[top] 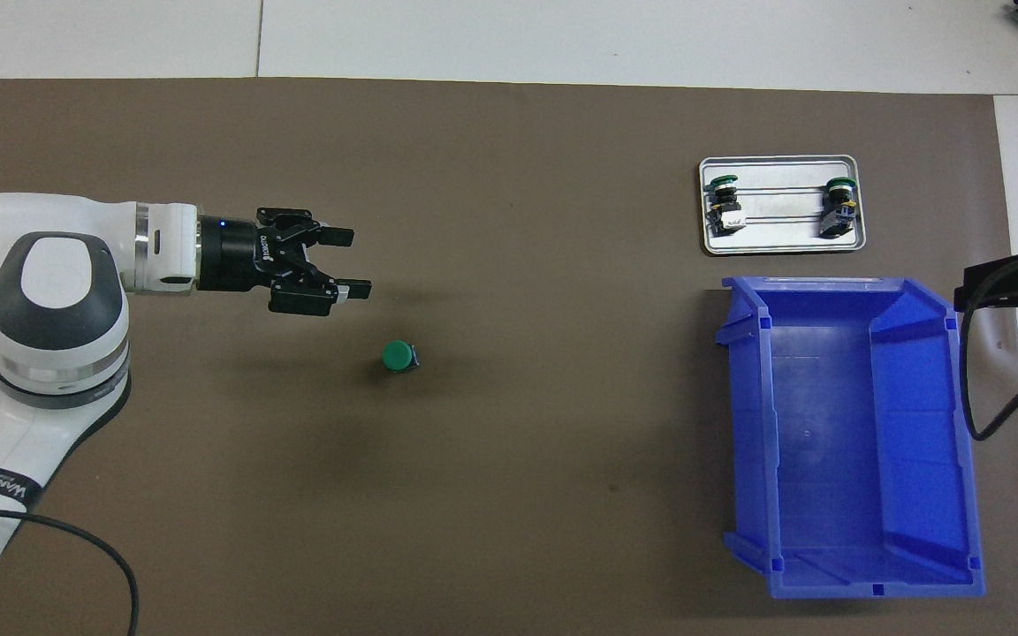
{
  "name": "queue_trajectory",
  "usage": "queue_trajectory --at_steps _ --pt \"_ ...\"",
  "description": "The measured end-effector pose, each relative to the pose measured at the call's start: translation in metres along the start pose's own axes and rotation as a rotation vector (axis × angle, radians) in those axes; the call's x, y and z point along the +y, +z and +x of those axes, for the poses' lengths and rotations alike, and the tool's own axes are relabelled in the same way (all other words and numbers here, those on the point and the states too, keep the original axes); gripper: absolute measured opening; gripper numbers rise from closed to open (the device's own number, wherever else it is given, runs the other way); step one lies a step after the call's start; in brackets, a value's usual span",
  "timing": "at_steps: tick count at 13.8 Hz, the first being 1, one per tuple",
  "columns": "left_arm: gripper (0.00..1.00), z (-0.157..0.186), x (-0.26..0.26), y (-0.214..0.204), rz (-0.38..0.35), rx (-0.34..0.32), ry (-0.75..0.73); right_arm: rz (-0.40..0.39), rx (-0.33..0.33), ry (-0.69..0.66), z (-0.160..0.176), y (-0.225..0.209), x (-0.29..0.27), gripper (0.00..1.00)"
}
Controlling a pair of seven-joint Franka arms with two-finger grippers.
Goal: Place and press button with both arms
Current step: 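Move the left gripper over the top of the green button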
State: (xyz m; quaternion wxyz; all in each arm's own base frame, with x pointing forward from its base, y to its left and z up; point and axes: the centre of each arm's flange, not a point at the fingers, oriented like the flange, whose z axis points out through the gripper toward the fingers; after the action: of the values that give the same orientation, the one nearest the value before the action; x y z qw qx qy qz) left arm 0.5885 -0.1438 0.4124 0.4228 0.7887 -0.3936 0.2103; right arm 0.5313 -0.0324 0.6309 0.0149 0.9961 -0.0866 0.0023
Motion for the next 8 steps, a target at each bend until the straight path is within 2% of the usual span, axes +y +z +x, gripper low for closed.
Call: queue_trajectory --at_steps 2,5,6,8 --pt "0.98 0.007 0.017 -0.017 0.083 -0.16 -0.037 0.0 0.0 0.0 0.0 0.0 0.0 1.0" --pt "0.96 0.024 0.053 -0.015 0.288 -0.418 -0.176 0.0 0.0 0.0 0.0 0.0 0.0 1.0" --pt "0.94 0.035 0.067 -0.004 0.361 -0.469 -0.231 0.0 0.0 0.0 0.0 0.0 0.0 1.0" --pt "0.93 0.048 0.091 0.022 0.5 -0.517 -0.374 0.0 0.0 0.0 0.0 0.0 0.0 1.0"
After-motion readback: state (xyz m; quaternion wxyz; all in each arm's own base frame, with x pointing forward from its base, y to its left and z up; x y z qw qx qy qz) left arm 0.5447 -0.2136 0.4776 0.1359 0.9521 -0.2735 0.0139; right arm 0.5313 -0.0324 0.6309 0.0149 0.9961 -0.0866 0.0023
